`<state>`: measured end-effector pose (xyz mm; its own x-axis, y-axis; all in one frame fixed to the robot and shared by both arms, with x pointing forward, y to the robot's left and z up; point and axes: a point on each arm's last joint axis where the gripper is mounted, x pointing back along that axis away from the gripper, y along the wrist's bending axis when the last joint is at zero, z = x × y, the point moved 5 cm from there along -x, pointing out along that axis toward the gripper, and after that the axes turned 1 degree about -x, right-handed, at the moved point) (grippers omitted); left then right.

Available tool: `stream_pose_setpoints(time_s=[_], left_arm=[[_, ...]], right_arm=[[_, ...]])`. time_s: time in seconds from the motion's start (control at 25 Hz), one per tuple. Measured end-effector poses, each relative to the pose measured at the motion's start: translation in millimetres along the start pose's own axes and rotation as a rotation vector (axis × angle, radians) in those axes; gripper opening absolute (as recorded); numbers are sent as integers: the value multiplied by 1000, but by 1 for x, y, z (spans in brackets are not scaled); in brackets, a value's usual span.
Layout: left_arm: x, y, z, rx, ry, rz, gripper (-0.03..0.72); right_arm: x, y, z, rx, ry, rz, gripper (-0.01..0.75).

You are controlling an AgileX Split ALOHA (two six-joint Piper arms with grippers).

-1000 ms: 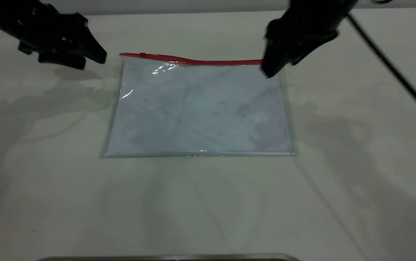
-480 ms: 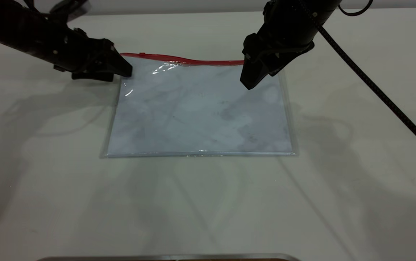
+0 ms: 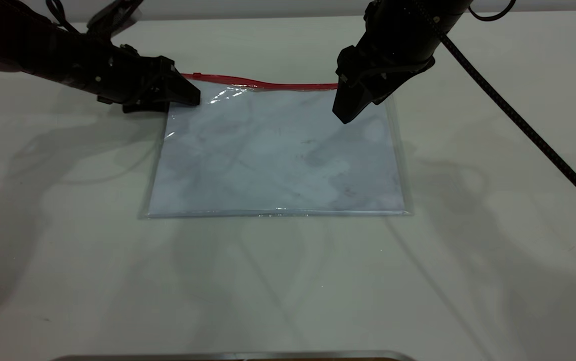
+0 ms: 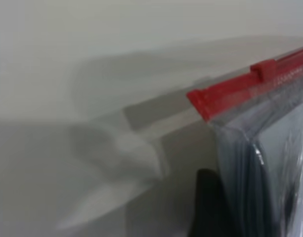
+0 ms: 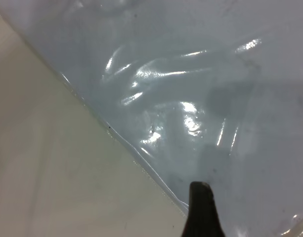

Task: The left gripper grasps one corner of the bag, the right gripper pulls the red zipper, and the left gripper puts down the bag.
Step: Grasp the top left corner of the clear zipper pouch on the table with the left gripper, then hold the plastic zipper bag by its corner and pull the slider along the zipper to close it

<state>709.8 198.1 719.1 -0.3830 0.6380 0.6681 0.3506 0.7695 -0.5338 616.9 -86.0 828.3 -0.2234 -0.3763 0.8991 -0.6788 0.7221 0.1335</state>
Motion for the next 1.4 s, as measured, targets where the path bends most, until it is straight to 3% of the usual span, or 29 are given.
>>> stream_pose_setpoints(time_s=[0.08,0.24,0.32,0.52,0.88,1.12,1.4], left_arm=[[-1,-1,0,6,-4,16,409],[-1,-5,-2,-38,-11,44,108],[-1,-6,-5,-57,-15,50,55],[3,-17,-17,-329,34,122,53],[30,-49,-21,-918,227,434,53],[27,-74,-18,-1170,259,557,53],[5,-105,-12,-1287,269,586,53]], right_arm=[[0,0,0,1,0,0,585],[0,0,-1,1,-2,0,585],[0,0,-1,3,-1,-2,585],[-1,11,-7,48,-9,-12,585],[13,10,-56,132,-159,-17,585],[-4,25,-66,137,-200,-164,585],[-11,42,-72,148,-279,-310,585]])
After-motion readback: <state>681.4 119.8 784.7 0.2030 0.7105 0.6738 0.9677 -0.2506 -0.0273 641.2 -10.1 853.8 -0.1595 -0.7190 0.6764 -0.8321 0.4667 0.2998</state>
